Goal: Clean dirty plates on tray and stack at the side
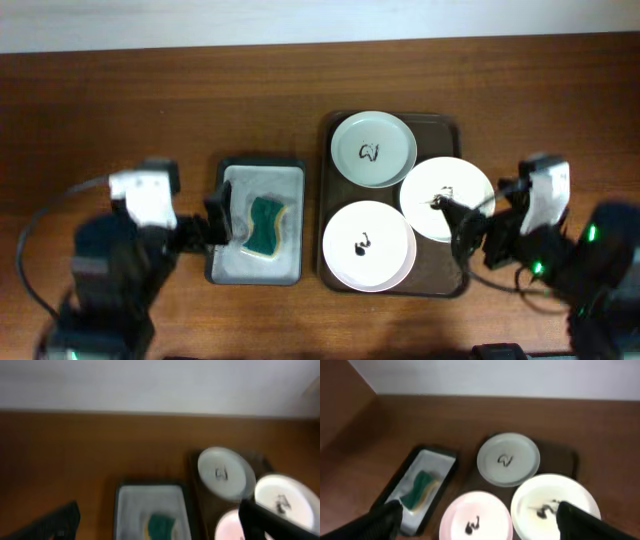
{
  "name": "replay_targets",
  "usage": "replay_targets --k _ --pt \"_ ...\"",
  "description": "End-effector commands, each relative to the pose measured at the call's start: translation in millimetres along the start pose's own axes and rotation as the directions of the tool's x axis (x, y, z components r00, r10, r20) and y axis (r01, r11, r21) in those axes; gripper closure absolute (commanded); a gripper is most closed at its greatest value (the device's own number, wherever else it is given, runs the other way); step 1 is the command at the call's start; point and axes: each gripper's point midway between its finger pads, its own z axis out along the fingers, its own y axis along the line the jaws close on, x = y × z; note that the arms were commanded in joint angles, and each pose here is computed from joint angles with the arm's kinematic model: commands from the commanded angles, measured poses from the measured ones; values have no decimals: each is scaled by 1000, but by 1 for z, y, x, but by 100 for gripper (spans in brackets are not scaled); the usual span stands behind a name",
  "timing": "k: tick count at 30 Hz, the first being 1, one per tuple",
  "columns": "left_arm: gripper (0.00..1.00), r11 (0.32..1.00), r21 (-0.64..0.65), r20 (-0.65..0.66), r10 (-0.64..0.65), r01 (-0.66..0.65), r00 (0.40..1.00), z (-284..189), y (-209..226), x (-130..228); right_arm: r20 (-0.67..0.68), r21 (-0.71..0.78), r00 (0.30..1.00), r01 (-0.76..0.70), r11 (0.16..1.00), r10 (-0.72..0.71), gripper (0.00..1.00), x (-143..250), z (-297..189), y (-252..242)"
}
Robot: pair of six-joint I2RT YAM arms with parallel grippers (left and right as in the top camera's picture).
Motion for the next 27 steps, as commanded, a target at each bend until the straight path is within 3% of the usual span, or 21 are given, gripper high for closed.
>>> replay_targets --k 1,4,8,11,13,15,17,21,24,25,26,27 --pt "1 999 33 -211 -9 17 977 21 -9 -4 -81 -1 997 22 1000 -22 1 -23 11 -3" --pt "1 998 33 -371 -32 48 928 36 -10 17 -180 -3 983 -21 1000 20 1 -15 28 -10" --pt "0 984 102 -573 -63 148 817 55 -25 59 -335 -79 938 -121 989 88 1 12 48 -2" --pt "16 985 82 -692 -53 152 720 73 -28 96 -446 -58 882 -202 978 156 1 32 58 -6" --pt "34 998 32 -776 -5 47 630 90 -22 136 -512 -37 838 -241 970 189 1 46 61 -7" --pt "41 999 -6 -816 24 -49 578 100 -15 161 -530 -30 825 -250 968 197 1 50 60 -7" --pt "50 990 -107 -852 -43 -95 522 113 -7 193 -540 -27 818 -255 966 201 0 53 58 -6" --pt "58 962 -268 -875 -220 -52 431 130 5 258 -555 -21 805 -264 964 208 2 56 55 -5" --pt "59 957 -286 -871 -242 -40 426 141 10 289 -554 -22 806 -263 965 208 3 56 55 -5" --pt "68 959 -281 -869 -241 -31 433 144 10 295 -552 -22 808 -262 965 207 3 56 55 -5" --pt "88 960 -278 -867 -239 -26 437 146 10 297 -551 -23 809 -261 965 206 3 55 56 -5" --pt "100 960 -278 -866 -239 -24 440 146 10 297 -550 -23 809 -261 965 206 3 55 56 -5"
